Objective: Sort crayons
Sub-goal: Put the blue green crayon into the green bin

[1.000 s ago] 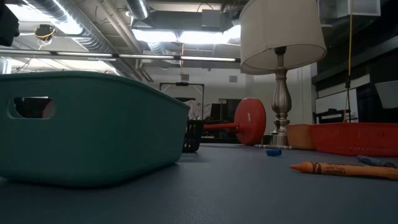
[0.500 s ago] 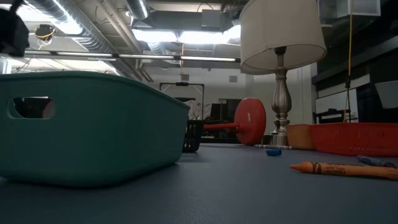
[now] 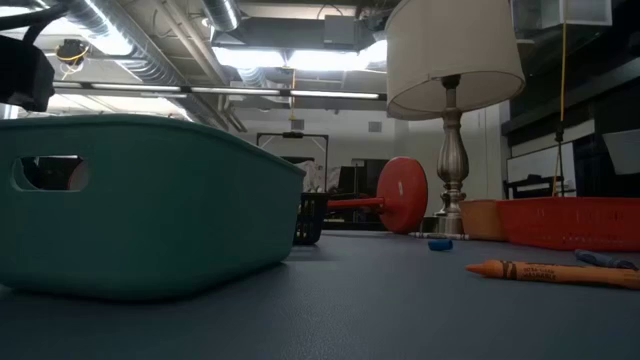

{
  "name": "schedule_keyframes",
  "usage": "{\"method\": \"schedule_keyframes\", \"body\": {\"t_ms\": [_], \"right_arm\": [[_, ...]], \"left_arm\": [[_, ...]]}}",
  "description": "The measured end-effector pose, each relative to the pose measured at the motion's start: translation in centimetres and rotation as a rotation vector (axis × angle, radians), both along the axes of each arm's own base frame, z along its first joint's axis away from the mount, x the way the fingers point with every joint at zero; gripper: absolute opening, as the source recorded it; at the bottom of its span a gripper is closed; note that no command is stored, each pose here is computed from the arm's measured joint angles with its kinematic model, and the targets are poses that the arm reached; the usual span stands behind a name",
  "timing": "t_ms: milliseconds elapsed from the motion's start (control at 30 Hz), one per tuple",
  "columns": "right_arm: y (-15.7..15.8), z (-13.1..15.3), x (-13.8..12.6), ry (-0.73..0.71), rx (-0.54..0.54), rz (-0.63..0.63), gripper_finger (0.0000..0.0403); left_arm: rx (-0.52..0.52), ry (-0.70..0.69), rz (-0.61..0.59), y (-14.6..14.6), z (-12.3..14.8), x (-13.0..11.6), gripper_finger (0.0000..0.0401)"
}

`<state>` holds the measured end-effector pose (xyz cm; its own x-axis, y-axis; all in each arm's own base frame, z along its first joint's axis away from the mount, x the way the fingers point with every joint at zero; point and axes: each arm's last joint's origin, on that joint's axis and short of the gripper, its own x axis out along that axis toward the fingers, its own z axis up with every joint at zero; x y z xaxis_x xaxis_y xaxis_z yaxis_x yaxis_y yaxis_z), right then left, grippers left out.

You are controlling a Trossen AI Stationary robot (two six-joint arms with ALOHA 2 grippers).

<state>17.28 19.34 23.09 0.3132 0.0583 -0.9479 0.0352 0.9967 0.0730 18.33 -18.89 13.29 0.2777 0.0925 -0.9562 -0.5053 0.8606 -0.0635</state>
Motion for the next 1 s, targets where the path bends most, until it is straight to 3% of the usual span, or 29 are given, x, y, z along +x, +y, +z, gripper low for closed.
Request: {"method": "schedule_keyframes", "body": {"t_ms": [467,800,1000], "right_arm": [[-0.06,0.02,0.07,-0.026,-0.021,-0.009,0.0127],[0.04,0.06,0.17,-0.036,-0.01,-0.009,0.0127],[0.43,0.3,0.68,-0.115,0.015,-0.024,0.0127]], "left_arm": [[0.004,0.004,-0.003,0.03,-0.01,-0.04,0.0006],[0.002,0.003,0.003,0.04,-0.01,-0.04,0.0002],[-0.028,-0.016,0.012,-0.02,0.88,0.28,0.0001]]}}
